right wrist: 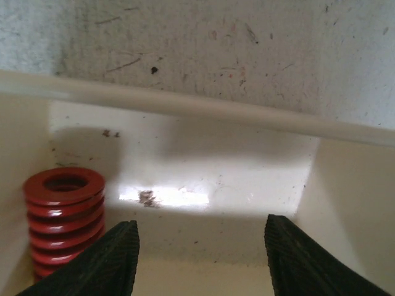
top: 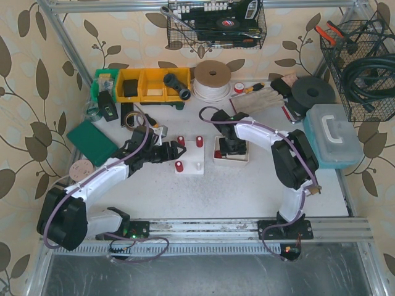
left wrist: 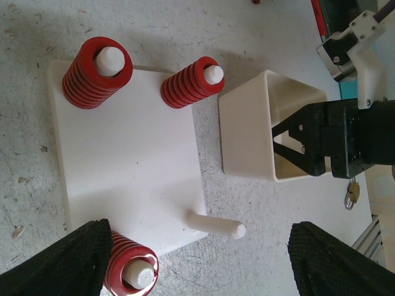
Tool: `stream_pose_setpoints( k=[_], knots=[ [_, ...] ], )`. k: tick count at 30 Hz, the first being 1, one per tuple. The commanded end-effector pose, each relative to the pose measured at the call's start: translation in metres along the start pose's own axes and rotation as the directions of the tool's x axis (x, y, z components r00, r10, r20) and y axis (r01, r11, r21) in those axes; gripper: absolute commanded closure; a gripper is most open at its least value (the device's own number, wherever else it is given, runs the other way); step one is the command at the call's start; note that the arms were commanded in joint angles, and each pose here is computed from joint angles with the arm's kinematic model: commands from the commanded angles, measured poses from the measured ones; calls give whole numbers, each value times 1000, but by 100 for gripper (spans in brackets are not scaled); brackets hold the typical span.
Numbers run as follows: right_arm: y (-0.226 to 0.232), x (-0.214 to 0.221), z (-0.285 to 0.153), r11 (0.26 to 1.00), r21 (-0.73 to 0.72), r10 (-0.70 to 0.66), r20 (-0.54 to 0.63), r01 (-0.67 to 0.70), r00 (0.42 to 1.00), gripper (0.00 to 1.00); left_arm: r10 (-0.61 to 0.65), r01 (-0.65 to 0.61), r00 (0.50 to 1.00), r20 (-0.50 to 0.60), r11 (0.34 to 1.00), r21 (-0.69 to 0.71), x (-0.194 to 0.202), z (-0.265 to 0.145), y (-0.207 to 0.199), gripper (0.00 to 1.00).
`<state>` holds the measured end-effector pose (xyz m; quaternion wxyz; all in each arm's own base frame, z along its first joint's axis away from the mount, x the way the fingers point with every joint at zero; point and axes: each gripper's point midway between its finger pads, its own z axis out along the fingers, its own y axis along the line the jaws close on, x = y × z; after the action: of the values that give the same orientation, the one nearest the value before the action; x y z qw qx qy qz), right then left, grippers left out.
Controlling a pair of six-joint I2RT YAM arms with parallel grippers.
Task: Install the large spring
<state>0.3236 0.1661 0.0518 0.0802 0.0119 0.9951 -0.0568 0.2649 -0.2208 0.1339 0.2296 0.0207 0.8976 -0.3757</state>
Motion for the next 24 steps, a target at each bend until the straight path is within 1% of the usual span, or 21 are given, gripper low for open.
stream_pose_setpoints(
  k=[1,7,13,21,24],
  knots=[
    [-3,9,15,999,13,38,-33,-37,999,40,-10,10,1000,25,1000,-2,-15,-3,-5,19],
    [-5,15,17,999,5,42,-36,-42,998,30,-15,15,1000,18,1000,-10,-15,-1,-3,19],
    [-8,19,1,999,12,40,-12,-40,999,23,-17,17,1000,10,1000,-8,-14,0,-3,19],
    [-9,30,-2,998,24,58,-26,-57,998,20,-11,11,1000,18,1000,-2,-15,-2,-5,19],
    [-7,30,7,998,37,56,-49,-54,997,20,-9,9,1000,19,1000,0,-15,-2,-5,19]
  ],
)
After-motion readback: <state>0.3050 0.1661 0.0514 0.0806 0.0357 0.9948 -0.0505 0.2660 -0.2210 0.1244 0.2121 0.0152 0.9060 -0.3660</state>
